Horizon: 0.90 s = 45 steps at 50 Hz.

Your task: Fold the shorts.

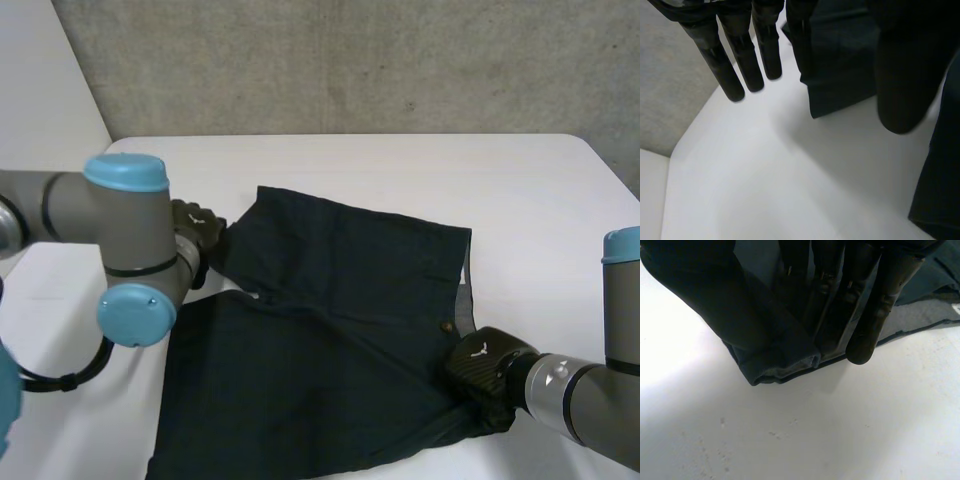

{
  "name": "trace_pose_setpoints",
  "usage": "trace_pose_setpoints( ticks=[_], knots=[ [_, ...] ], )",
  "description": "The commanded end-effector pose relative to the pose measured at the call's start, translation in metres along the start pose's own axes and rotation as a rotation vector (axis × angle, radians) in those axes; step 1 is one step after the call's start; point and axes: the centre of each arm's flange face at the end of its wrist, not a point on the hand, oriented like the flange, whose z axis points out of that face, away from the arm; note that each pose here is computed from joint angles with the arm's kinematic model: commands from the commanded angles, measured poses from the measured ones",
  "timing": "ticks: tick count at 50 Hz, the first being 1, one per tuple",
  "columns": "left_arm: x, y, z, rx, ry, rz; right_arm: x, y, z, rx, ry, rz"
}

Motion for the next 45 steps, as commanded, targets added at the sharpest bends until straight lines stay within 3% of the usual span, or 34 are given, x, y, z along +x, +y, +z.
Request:
trace_pose_setpoints(
  ticks=[1, 6, 12, 23, 33, 45],
  knots=[
    [-0.028, -0.023, -0.056, 0.070, 0.006, -0.185, 0.009, -0.006, 0.004, 0.048, 0.039, 0.062],
    [-0.025, -0.022, -0.109, 0.102, 0.121, -0.249, 0.018, -0.011, 0.006, 0.083, 0.071, 0.142],
    [-0.007, 0.010, -0.171, 0.017, 0.249, -0.238, 0.026, -0.017, 0.009, 0.128, 0.108, 0.198],
    [0.030, 0.071, -0.209, -0.180, 0.371, -0.199, 0.028, -0.018, 0.011, 0.145, 0.125, 0.201],
    [0.043, 0.087, -0.193, -0.253, 0.392, -0.186, 0.026, -0.018, 0.011, 0.145, 0.121, 0.197],
    [0.005, 0.001, -0.118, 0.187, 0.137, -0.178, 0.040, -0.034, 0.010, 0.217, 0.174, 0.171]
  ],
)
